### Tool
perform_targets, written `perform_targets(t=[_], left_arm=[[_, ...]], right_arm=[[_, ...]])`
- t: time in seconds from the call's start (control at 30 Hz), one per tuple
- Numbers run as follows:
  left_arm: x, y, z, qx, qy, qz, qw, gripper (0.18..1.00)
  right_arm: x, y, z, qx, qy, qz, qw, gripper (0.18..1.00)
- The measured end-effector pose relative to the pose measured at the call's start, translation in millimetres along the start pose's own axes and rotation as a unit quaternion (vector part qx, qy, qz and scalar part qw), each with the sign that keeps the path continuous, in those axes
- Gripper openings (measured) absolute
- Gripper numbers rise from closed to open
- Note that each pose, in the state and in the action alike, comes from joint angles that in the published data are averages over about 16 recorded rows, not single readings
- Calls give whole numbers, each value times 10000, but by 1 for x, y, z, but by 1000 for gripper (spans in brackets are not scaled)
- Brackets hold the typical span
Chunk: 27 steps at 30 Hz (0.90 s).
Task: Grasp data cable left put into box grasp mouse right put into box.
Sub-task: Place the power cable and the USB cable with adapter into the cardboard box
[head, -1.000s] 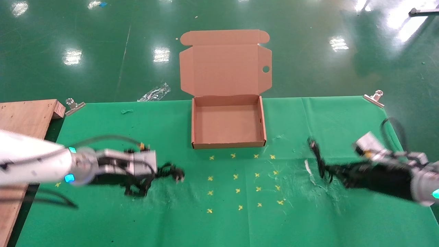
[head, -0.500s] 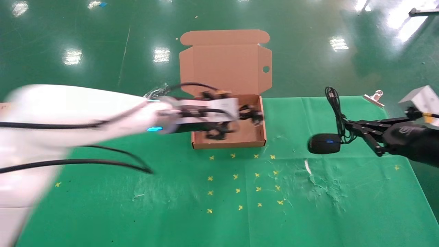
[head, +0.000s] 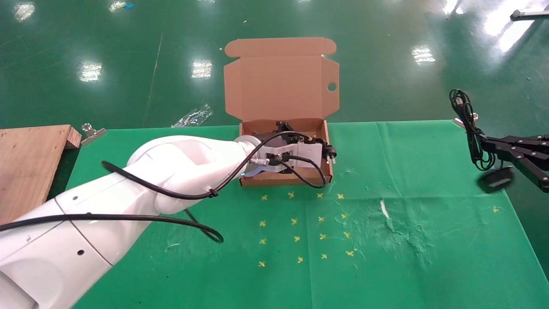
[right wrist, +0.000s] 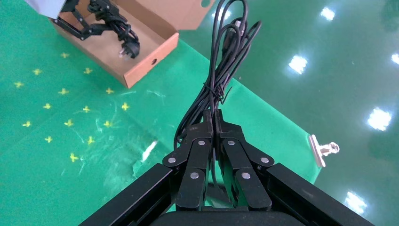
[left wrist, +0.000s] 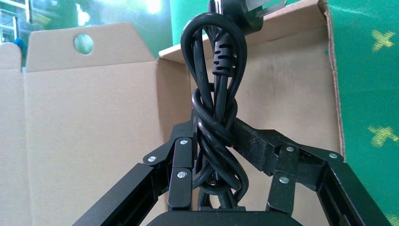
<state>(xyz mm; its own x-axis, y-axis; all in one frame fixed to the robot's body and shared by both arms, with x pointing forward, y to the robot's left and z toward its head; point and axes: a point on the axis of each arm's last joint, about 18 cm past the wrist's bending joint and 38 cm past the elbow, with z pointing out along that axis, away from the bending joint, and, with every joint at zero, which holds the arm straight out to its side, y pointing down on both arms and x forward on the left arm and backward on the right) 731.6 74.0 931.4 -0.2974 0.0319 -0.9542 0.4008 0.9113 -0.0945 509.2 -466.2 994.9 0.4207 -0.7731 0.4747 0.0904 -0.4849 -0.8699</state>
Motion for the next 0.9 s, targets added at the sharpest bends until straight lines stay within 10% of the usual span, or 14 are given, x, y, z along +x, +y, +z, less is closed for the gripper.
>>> perform_targets(t=[0.37, 0.9], left_arm=[[-14, 21, -1, -287, -84, -324, 9990, 359], [-60, 148, -82, -827, -769, -1656, 9797, 658]], right_arm=[[-11, -10, 17, 362, -173, -218, 9990, 192], [-59, -46, 106, 857, -866, -584, 9908, 192]])
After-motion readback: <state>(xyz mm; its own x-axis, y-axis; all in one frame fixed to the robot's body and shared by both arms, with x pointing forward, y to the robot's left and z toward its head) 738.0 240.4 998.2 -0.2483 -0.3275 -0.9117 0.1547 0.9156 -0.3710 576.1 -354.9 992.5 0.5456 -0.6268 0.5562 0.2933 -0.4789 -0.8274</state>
